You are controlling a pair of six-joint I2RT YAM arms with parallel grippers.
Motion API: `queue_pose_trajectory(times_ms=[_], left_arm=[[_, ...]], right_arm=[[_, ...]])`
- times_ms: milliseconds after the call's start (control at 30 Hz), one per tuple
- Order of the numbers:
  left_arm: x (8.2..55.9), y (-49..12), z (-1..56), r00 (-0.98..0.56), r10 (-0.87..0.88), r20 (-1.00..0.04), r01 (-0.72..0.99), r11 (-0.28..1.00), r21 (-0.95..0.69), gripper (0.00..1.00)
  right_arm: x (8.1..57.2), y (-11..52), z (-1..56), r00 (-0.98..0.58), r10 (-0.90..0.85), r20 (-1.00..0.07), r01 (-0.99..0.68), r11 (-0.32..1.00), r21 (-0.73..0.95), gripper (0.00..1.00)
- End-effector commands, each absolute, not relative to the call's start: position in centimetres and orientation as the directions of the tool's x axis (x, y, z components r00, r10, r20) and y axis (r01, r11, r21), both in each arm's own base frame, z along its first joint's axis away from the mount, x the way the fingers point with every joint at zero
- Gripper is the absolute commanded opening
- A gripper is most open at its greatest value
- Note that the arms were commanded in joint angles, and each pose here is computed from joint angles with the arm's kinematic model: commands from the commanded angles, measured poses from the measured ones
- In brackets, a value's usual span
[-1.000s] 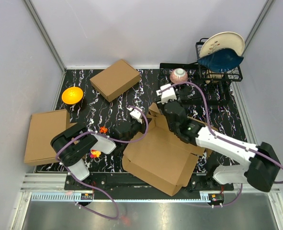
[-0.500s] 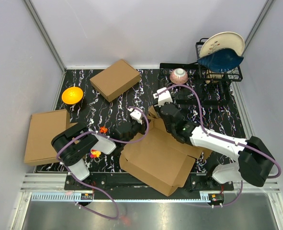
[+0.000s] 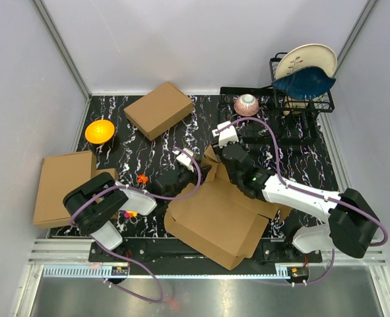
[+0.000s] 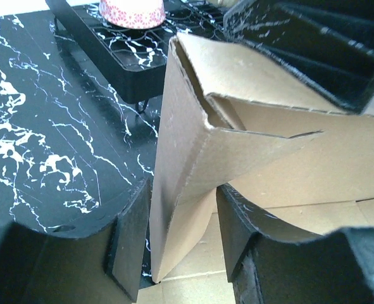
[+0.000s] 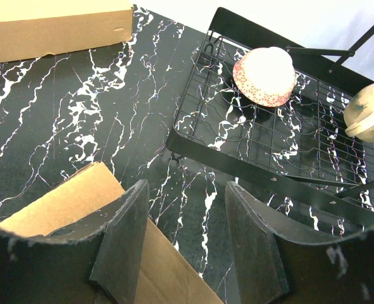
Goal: Fold the paper box
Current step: Fold the paper box at the center of the board.
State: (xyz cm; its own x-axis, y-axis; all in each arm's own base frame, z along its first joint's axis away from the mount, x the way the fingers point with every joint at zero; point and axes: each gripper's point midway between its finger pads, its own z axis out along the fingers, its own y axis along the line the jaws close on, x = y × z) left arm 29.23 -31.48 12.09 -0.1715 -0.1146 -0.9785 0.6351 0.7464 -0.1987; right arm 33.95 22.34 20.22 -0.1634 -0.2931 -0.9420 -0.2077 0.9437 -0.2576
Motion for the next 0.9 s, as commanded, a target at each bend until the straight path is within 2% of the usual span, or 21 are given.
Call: queue_pose_trajectory(times_ms=[0, 300, 500, 633, 733, 867], left_arm=[[30.2, -30.6, 17.5, -0.030, -0.254, -0.967, 0.614, 0.759, -0.219, 0.49], [30.9, -32.0, 17.6, -0.032, -0.280, -0.959, 0.631, 0.738, -0.237, 0.50], [29.9, -31.3, 17.6, -0.041, -0.353, -0.935, 0.643, 0.707, -0.295, 0.59], [30.0, -31.1, 17.9, -0.032, -0.384, -0.923, 0.644, 0.698, -0.313, 0.59], [30.1, -31.8, 18.1, -0.033, -0.376, -0.926, 0.660, 0.688, -0.303, 0.49], [30.3, -32.3, 17.7, -0.040, -0.354, -0.935, 0.666, 0.687, -0.289, 0.27]], right_arm=[[33.2, 21.5, 17.6, -0.222, -0.365, -0.904, -0.237, 0.920, -0.313, 0.57], [33.0, 21.8, 17.1, -0.234, -0.366, -0.901, -0.254, 0.917, -0.307, 0.56], [32.7, 21.6, 17.6, -0.233, -0.355, -0.905, -0.259, 0.920, -0.294, 0.57], [32.7, 21.8, 17.5, -0.236, -0.356, -0.904, -0.264, 0.919, -0.293, 0.57], [32.7, 21.8, 17.4, -0.239, -0.359, -0.902, -0.268, 0.918, -0.294, 0.57], [32.6, 22.0, 17.6, -0.237, -0.356, -0.904, -0.273, 0.917, -0.290, 0.57]])
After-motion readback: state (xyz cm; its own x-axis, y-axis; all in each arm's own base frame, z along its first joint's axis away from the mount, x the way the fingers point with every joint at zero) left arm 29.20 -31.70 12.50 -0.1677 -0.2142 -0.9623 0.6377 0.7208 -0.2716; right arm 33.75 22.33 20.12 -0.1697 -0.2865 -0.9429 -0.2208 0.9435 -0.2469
